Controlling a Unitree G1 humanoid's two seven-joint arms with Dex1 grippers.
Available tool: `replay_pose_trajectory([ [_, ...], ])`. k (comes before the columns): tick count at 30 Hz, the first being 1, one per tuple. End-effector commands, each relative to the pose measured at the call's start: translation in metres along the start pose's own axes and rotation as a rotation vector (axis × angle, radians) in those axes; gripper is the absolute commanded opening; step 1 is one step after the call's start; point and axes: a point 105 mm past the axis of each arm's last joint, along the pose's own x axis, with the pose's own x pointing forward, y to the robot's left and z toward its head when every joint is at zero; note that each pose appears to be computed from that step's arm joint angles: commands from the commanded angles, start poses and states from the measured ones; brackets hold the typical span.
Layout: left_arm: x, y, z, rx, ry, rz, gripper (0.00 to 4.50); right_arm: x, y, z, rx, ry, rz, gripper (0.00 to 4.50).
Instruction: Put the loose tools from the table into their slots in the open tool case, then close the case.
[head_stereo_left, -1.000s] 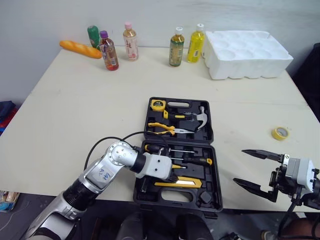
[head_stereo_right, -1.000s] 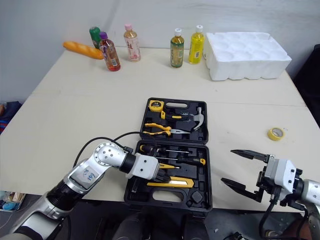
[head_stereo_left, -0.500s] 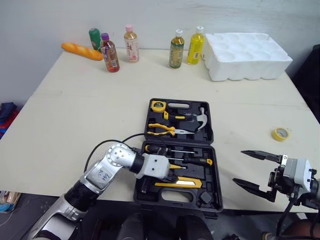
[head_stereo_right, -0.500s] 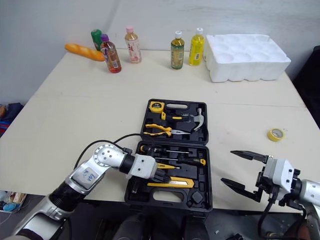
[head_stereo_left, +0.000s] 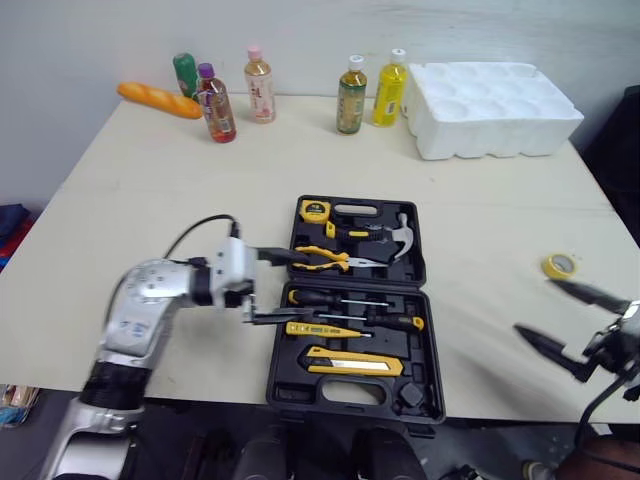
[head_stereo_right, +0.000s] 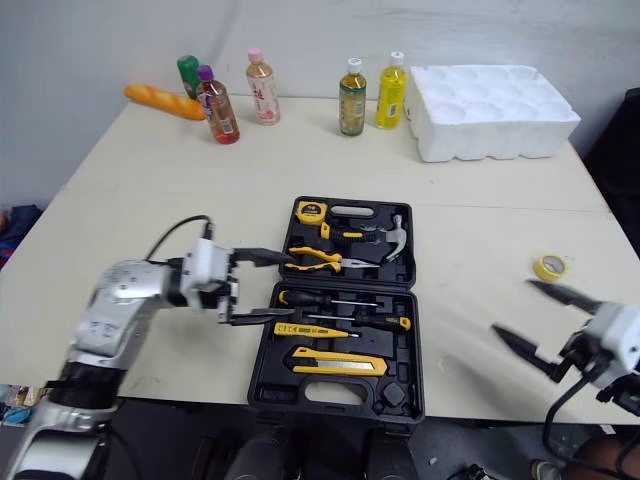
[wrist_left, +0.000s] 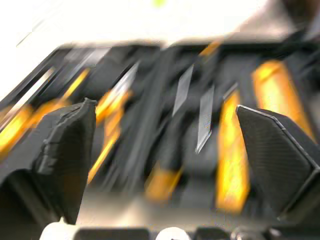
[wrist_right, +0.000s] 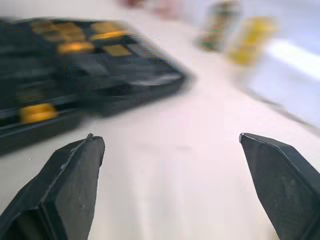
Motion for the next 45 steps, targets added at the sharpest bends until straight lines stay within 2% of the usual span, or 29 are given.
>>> replay_pose_trajectory([
  [1,-0.064,0.034,-0.013,-0.002,0.085,0.32,4.47,-0.036,-0.041,-0.002,-0.026,-0.015,-0.297,4.5],
  [3,-0.106,0.048,-0.021,-0.015,0.152,0.494,4.47,-0.055,-0.054,-0.008,-0.056,0.011,-0.412,4.5],
  [6,-0.146,0.055,-0.023,-0.02,0.183,0.651,4.47,-0.071,-0.066,-0.013,-0.067,0.024,-0.526,4.5],
  [9,-0.173,0.051,-0.03,-0.044,0.21,0.742,4.47,-0.085,-0.076,-0.016,-0.075,0.031,-0.632,4.5],
  [14,-0.224,0.042,-0.046,-0.103,0.186,1.028,4.47,-0.115,-0.082,-0.031,-0.047,0.047,-0.865,4.5],
  [16,-0.236,0.031,-0.057,-0.148,0.17,1.127,4.47,-0.128,-0.078,-0.042,-0.032,0.073,-0.952,4.5],
  [20,-0.248,0.022,-0.07,-0.188,0.195,1.244,4.47,-0.135,-0.07,-0.051,-0.032,0.114,-0.979,4.5],
  [26,-0.253,0.022,-0.079,-0.246,0.227,1.306,4.47,-0.132,-0.064,-0.059,-0.023,0.127,-0.98,4.5],
  [33,-0.224,0.037,-0.07,-0.216,0.186,1.22,4.47,-0.118,-0.057,-0.061,0.0,0.105,-0.95,4.5],
  [38,-0.186,0.046,-0.052,-0.187,0.115,1.081,4.47,-0.099,-0.056,-0.051,0.024,0.059,-0.892,4.5],
  [42,-0.128,0.053,-0.022,-0.167,0.011,0.86,4.47,-0.06,-0.053,-0.03,0.049,-0.021,-0.775,4.5],
  [45,-0.085,0.046,-0.001,-0.16,-0.026,0.668,4.47,-0.036,-0.048,-0.016,0.036,-0.045,-0.68,4.5],
])
